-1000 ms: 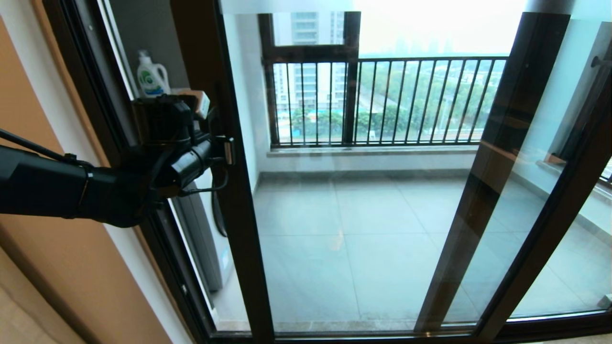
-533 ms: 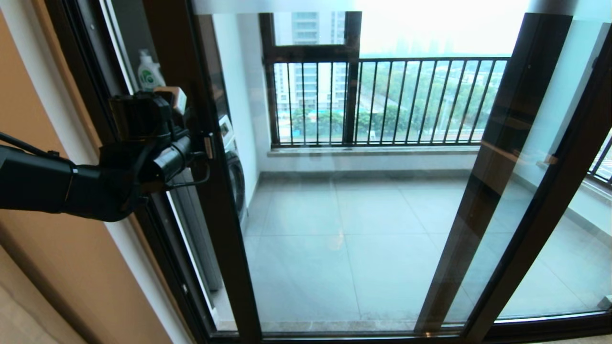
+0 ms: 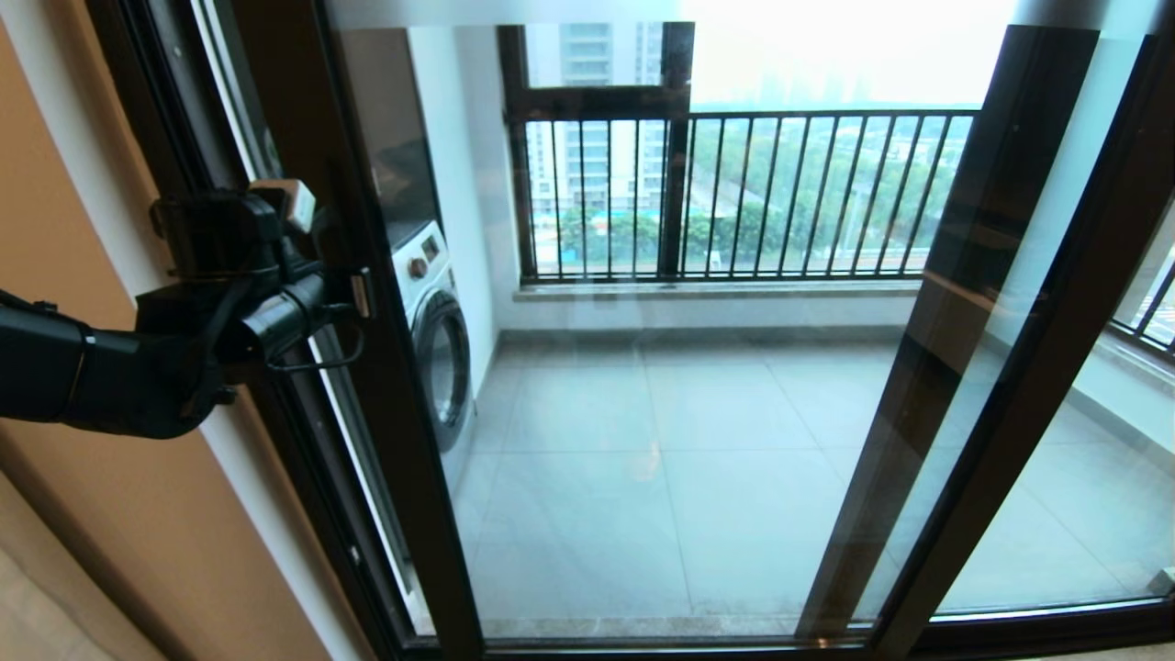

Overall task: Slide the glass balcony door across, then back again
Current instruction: Close the slid door

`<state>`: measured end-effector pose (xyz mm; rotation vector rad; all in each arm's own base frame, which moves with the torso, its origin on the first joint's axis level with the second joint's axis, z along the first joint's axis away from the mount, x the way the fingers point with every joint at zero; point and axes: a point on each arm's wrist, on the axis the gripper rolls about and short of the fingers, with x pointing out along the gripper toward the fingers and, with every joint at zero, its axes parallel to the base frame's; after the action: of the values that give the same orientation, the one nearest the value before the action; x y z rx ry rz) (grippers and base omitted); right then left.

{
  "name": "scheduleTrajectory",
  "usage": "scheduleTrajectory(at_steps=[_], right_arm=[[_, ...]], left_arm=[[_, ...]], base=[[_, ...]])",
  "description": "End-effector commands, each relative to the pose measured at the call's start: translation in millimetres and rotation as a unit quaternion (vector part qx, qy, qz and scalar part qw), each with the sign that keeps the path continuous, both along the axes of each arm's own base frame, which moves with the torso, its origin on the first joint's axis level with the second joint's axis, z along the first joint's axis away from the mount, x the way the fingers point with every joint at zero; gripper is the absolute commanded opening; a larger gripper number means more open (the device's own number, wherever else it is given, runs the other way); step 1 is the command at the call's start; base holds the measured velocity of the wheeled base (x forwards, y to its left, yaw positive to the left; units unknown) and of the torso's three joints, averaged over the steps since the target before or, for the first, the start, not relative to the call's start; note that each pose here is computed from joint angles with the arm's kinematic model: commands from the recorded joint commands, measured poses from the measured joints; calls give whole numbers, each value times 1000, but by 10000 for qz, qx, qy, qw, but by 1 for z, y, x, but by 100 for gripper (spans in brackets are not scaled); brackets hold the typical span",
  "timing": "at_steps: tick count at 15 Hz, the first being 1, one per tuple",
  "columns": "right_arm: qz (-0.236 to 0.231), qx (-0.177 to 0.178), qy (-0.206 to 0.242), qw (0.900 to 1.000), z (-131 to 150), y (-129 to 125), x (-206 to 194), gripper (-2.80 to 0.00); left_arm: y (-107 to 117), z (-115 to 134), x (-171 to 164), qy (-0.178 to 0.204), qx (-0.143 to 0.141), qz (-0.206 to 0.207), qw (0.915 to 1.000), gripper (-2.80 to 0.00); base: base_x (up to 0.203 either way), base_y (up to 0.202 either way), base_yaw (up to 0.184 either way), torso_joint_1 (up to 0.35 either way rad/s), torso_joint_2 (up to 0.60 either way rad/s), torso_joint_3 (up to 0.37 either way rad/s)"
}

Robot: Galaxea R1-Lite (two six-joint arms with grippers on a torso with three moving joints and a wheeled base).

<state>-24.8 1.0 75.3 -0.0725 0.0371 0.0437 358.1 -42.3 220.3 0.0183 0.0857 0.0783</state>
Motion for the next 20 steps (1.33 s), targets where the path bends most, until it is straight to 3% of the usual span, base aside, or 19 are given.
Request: scheduleTrajectory(at_steps=[1, 11, 20], right_arm=[[3, -6, 10, 10000, 0, 0, 0, -280], [3, -1, 13, 10000, 0, 0, 0, -280], [3, -6, 7, 10000, 0, 0, 0, -280]], left_arm=[[13, 2, 1, -33, -14, 86, 10000, -280], [51, 1, 5, -38, -8, 329, 9995, -280], [71, -3, 13, -11, 0, 504, 9987, -280]], base=[[0, 0, 0, 0, 0, 0], [0, 0, 0, 0, 0, 0], [0, 0, 0, 0, 0, 0]])
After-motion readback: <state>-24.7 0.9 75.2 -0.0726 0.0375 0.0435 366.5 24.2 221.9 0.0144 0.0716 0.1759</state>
